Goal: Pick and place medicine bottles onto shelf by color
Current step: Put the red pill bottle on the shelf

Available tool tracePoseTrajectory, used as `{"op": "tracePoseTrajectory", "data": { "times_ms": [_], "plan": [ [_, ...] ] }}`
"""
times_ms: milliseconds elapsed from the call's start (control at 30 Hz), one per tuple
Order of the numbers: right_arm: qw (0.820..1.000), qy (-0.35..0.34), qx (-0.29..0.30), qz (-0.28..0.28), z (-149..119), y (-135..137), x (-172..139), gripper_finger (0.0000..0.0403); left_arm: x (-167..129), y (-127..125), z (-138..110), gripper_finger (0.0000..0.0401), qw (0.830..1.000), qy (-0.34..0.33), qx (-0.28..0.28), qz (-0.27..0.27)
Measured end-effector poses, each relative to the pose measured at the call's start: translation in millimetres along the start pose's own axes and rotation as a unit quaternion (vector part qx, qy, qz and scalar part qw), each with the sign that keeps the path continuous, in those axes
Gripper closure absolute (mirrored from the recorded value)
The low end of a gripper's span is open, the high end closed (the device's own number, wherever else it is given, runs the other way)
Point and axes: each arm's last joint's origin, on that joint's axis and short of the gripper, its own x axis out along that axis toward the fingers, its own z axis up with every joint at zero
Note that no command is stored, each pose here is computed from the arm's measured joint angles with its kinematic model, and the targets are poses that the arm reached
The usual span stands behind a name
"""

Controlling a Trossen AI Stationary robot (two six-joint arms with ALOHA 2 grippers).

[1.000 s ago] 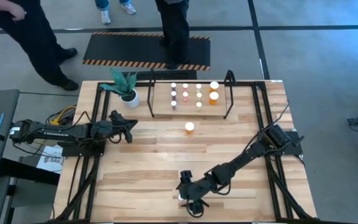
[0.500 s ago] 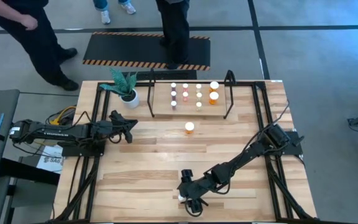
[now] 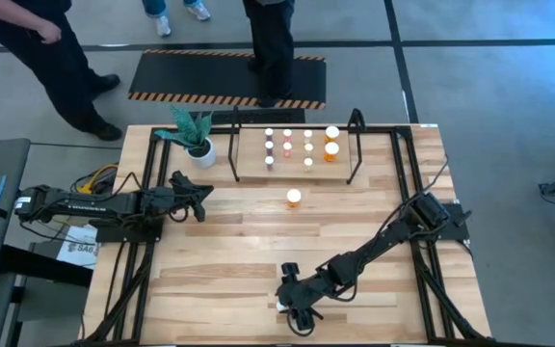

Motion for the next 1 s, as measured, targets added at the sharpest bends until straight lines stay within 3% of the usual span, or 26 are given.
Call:
{"op": "tracePoseTrajectory", "data": {
  "times_ms": [633,1000],
  "plan": [
    [1.000,0.000,0.008,0.005,-1.5,6.1,-0.9,0.0287,0.0,0.0,0.0,0.0388,1.000,0.000,0.000,0.000],
    [1.000,0.011,0.008,-0.005,12.0,0.1,-24.4,0.0270,0.0,0.0,0.0,0.0388,1.000,0.000,0.000,0.000]
  ]
}}
